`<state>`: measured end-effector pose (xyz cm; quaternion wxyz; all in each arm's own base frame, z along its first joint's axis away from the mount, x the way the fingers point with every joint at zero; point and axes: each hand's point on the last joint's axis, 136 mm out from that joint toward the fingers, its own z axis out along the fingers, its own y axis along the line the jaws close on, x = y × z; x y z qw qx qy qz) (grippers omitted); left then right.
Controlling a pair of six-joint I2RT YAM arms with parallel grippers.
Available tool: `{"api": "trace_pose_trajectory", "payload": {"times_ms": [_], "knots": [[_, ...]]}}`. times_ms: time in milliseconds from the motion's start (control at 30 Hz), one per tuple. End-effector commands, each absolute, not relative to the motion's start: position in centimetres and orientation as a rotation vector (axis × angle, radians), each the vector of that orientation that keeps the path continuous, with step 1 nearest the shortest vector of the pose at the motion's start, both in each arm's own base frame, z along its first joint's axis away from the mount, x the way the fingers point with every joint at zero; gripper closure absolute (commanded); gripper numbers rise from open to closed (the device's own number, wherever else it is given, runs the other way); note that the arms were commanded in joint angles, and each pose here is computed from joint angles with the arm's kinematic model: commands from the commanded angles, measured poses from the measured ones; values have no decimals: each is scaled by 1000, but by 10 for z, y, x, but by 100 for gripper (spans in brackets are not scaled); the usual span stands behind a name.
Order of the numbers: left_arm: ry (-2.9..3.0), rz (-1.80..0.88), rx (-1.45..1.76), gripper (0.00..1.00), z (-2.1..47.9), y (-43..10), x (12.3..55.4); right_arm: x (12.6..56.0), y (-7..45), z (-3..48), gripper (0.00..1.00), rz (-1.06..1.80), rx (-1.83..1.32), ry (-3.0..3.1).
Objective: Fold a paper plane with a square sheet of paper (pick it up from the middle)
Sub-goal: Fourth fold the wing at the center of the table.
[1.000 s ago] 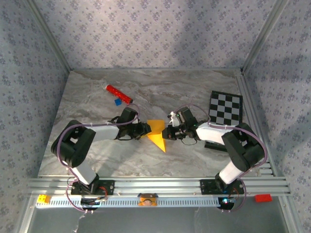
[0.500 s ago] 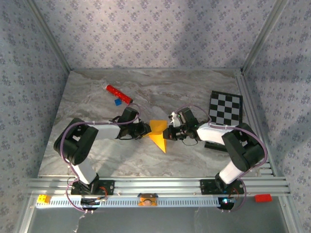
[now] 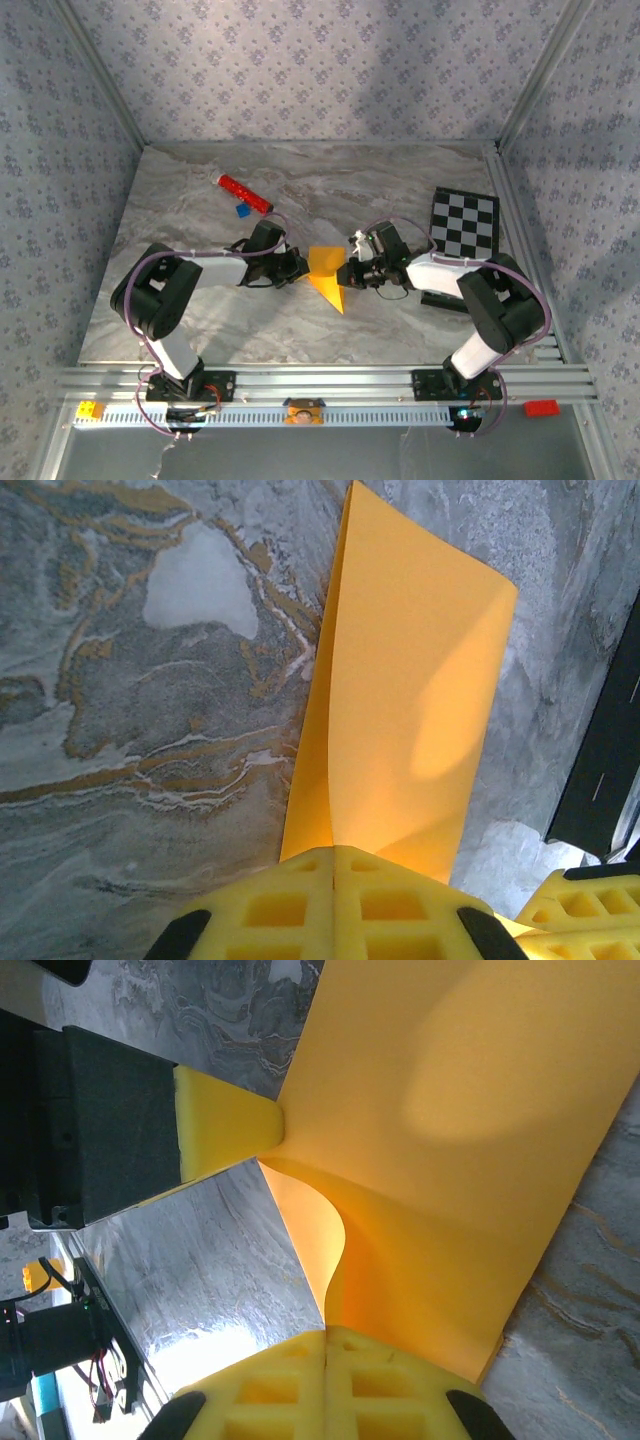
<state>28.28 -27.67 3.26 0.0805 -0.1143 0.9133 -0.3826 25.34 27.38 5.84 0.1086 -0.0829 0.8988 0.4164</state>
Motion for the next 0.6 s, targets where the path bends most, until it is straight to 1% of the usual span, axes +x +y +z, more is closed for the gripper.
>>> {"api": "trace_pose_trajectory", "payload": {"times_ms": [0, 33, 133, 267, 467, 567], "knots": [[2670, -1166, -334, 98, 46, -278, 291, 253, 269, 62, 92, 1207, -234, 2642], [2664, -1160, -339, 100, 48, -277, 292, 253, 267, 61, 89, 1189, -232, 2649], [2634, -1119, -380, 100, 52, -269, 293, 255, 259, 61, 75, 1102, -234, 2658], [2581, -1071, -506, 100, 55, -255, 292, 261, 240, 67, 66, 921, -218, 2648], [2510, -980, -616, 100, 64, -239, 284, 263, 236, 86, 64, 808, -296, 2560], [2500, -952, -644, 100, 66, -236, 279, 257, 251, 91, 64, 741, -456, 2462]]}}
